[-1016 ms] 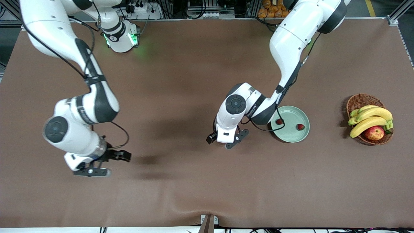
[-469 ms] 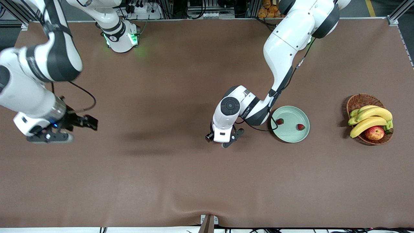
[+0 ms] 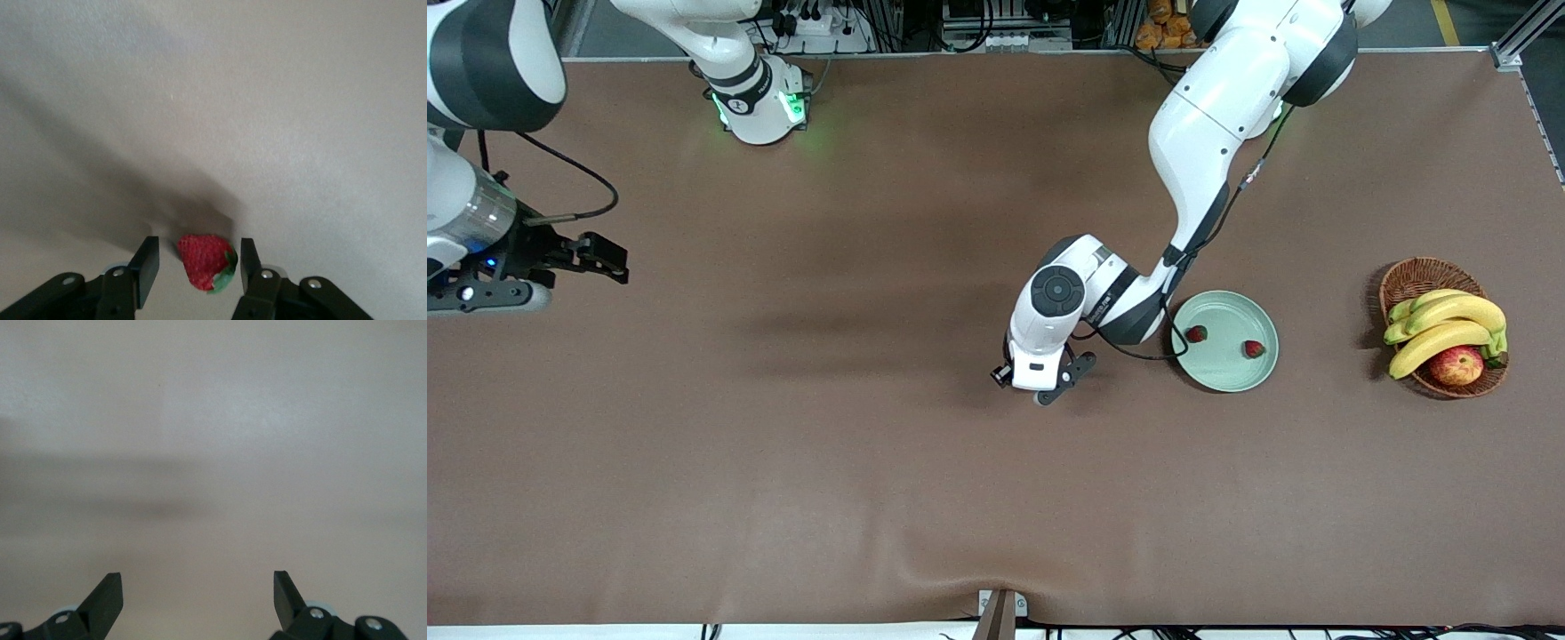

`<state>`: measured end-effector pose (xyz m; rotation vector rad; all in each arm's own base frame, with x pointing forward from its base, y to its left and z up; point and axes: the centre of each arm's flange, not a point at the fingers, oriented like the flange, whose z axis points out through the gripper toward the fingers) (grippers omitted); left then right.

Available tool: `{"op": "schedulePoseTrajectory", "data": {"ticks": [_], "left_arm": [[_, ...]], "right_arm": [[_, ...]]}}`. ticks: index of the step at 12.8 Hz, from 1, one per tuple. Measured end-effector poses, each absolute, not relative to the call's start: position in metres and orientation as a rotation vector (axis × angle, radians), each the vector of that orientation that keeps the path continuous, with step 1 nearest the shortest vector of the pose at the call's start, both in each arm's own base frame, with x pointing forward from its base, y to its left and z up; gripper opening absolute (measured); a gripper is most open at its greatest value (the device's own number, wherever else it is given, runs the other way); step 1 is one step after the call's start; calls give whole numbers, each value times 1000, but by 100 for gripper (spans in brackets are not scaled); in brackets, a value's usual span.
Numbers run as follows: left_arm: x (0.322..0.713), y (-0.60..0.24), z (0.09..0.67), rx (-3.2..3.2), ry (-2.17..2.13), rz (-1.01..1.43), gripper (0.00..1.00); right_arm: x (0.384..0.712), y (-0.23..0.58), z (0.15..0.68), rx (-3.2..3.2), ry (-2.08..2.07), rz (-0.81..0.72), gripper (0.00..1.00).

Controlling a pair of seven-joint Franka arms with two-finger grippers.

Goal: Collect all strawberries into plate
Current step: 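Grasp the last strawberry with the left gripper while the right gripper withdraws, then lower the strawberry onto the plate with the left gripper and open it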

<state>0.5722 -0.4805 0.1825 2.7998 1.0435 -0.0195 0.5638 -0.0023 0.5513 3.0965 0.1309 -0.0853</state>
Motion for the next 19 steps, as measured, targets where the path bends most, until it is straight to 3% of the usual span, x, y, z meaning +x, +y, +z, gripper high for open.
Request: {"op": "schedulePoseTrajectory", "data": {"ticks": [2,4,6,9,12,16,19], "left_arm": [[570,-483,179,2796,1038,-18,54],[572,-482,179,2788,1037,-11,37],[586,-480,198,2749,1042,29,37],[616,-447,277,2742,1102,72,37],[627,-358,352,2842,1064,102,37],[613,-206,308,3035,955,-46,37],[598,-139,261,3099,870,-196,37]], "right_arm": [[560,-11,565,3098,127,-100,100],[556,-15,586,3100,112,-94,100],[555,-15,601,3105,97,-73,100],[556,-10,612,3149,-16,-39,100],[556,-8,616,3157,-74,-26,100],[557,-7,628,3158,-79,13,100],[557,-14,638,3157,-100,48,100]]}}
